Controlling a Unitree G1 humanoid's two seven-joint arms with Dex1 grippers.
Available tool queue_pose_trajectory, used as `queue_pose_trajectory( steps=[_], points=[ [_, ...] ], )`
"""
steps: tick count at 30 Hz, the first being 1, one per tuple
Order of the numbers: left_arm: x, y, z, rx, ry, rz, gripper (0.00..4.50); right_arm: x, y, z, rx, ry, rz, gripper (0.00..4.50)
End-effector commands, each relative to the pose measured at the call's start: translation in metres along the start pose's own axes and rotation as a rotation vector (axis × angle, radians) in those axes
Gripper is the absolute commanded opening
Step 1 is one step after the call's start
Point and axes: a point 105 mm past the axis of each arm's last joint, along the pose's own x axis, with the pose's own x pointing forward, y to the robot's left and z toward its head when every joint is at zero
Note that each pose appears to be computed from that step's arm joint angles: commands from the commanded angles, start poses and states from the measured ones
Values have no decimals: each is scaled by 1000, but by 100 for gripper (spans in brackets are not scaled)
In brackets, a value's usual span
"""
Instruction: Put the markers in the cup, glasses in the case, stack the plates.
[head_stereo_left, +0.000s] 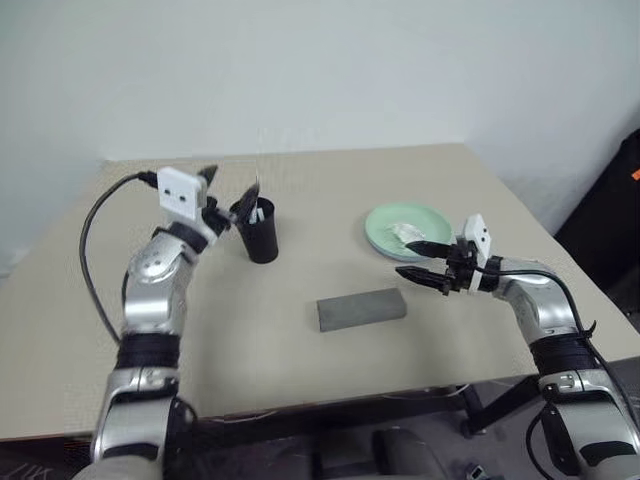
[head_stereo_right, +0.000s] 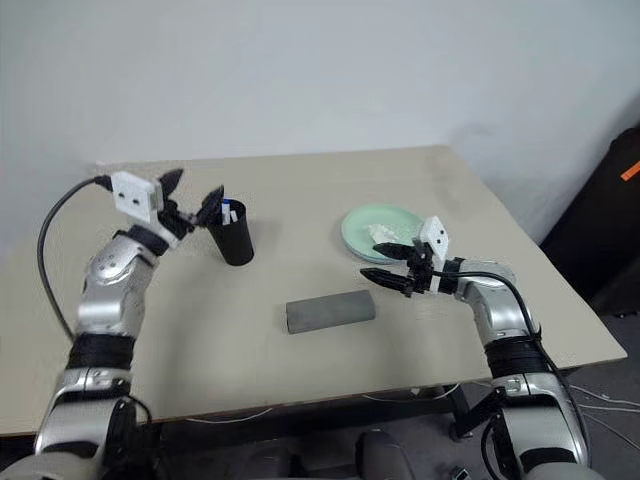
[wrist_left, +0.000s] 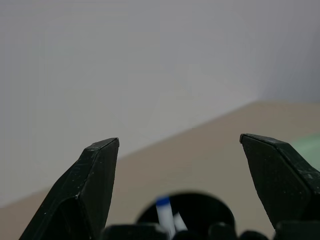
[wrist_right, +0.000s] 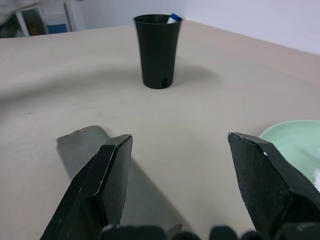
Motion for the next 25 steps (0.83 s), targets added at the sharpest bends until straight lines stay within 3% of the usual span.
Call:
queue_pose_trajectory(
  steps=[1, 12, 25],
  points=[
    [-15, -20, 14, 31, 2, -110, 411, -12, -10, 14, -50, -26, -30, 331],
    [-51, -43, -59, 33, 211, -138, 411, -48, -23, 1, -6, 18, -102, 331],
    [-62, -50, -90, 25, 285, -162, 411, -81, -11, -21, 41, 61, -157, 331]
  ],
)
